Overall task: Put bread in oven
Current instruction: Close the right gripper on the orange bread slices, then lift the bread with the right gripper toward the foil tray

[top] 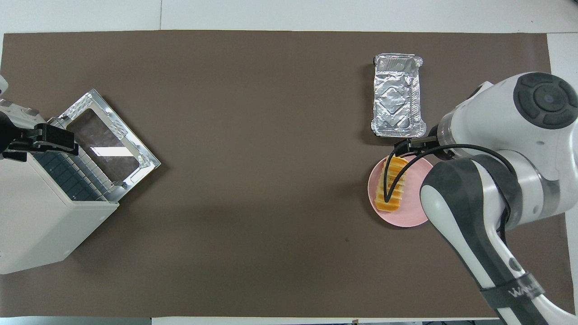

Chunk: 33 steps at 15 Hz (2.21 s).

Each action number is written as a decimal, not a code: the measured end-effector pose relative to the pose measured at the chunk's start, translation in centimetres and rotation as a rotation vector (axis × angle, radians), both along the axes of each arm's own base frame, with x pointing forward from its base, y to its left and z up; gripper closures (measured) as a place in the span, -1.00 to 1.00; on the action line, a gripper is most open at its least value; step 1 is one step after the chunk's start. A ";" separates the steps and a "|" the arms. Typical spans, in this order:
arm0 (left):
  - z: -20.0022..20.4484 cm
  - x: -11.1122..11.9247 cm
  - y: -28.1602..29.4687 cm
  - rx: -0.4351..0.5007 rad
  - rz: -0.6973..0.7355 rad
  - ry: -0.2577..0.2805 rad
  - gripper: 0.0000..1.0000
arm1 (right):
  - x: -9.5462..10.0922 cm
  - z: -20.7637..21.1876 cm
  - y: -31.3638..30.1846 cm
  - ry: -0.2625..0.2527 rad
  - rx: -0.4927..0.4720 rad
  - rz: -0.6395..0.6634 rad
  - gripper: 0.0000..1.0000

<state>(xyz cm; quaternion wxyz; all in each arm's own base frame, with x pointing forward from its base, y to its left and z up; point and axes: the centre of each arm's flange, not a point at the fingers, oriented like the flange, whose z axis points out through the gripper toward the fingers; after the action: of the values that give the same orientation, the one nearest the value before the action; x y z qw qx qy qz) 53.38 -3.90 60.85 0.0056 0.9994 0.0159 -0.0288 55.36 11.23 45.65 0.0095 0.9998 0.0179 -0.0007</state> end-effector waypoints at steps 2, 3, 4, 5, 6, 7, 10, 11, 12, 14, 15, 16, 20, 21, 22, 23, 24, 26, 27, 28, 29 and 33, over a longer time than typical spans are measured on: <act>0.0 0.0 0.0 0.000 0.000 0.000 -1.00 | 0.6 -3.5 0.4 -0.013 0.006 -0.019 -1.00; 0.0 0.0 0.0 0.000 0.000 0.000 -1.00 | 0.6 -5.1 0.7 -0.022 0.010 -0.033 -1.00; 0.0 0.0 0.0 0.000 0.000 0.000 -1.00 | 0.4 -6.7 0.9 -0.034 0.014 -0.045 -1.00; 0.0 0.0 0.0 0.000 0.000 0.000 -1.00 | 0.1 -8.2 1.0 -0.046 0.018 -0.052 -1.00; 0.0 0.0 0.0 0.000 0.000 0.000 -1.00 | -0.4 -9.5 0.9 -0.057 0.022 -0.056 -1.00; 0.0 0.0 0.0 0.000 0.000 0.000 -1.00 | -0.9 -10.5 0.8 -0.061 0.024 -0.056 -1.00; 0.0 0.0 0.0 0.000 0.000 0.000 -1.00 | -1.6 -12.3 0.9 -0.053 0.023 -0.053 -1.00; 0.0 0.0 0.0 0.000 0.000 0.000 -1.00 | -1.7 -12.5 1.2 -0.049 0.022 -0.046 -1.00; 0.0 0.0 0.0 0.000 0.000 0.000 -1.00 | -1.8 -12.7 1.5 -0.046 0.022 -0.040 -1.00; 0.0 0.0 0.0 0.000 0.000 0.000 -1.00 | -2.0 -12.8 2.0 -0.045 0.022 -0.031 -1.00; 0.0 0.0 0.0 0.000 0.000 0.000 -1.00 | -2.1 -12.9 2.1 -0.041 0.021 -0.030 -1.00; 0.0 0.0 0.0 0.000 0.000 0.000 -1.00 | -2.3 -13.2 2.0 -0.035 0.019 -0.030 -1.00; 0.0 0.0 0.0 0.000 0.000 0.000 -1.00 | -3.0 -14.2 1.8 -0.016 0.014 -0.024 -1.00; 0.0 0.0 0.0 0.000 0.000 0.000 -1.00 | -3.0 -14.2 1.7 -0.015 0.014 -0.019 -1.00; 0.0 0.0 0.0 0.000 0.000 0.000 -1.00 | -2.9 -14.2 1.6 -0.015 0.013 -0.013 -1.00; 0.0 0.0 0.0 0.000 0.000 0.000 -1.00 | -2.9 -14.2 1.5 -0.015 0.013 -0.006 -0.96; 0.0 0.0 0.0 0.000 0.000 0.000 -1.00 | -2.9 -14.2 1.4 -0.015 0.013 0.003 -0.92; 0.0 0.0 0.0 0.000 0.000 0.000 -1.00 | -2.9 -14.3 1.2 -0.014 0.012 0.007 -0.51; 0.0 0.0 0.0 0.000 0.000 0.000 -1.00 | -2.8 -14.3 1.1 -0.014 0.012 0.006 -0.29; 0.0 0.0 0.0 0.000 0.000 0.000 -1.00 | -2.8 -14.3 1.0 -0.014 0.012 0.005 -0.03; 0.0 0.0 0.0 0.000 0.000 0.000 -1.00 | -2.8 -14.3 1.0 -0.014 0.012 0.004 0.15; 0.0 0.0 0.0 0.000 0.000 0.000 -1.00 | -2.6 -14.0 0.9 -0.013 0.012 0.030 0.68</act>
<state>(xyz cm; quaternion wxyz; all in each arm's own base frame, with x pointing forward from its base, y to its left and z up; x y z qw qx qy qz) 53.38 -3.90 60.85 0.0056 0.9994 0.0159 -0.0288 52.75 12.17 31.67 0.0038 0.9994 0.0329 0.0061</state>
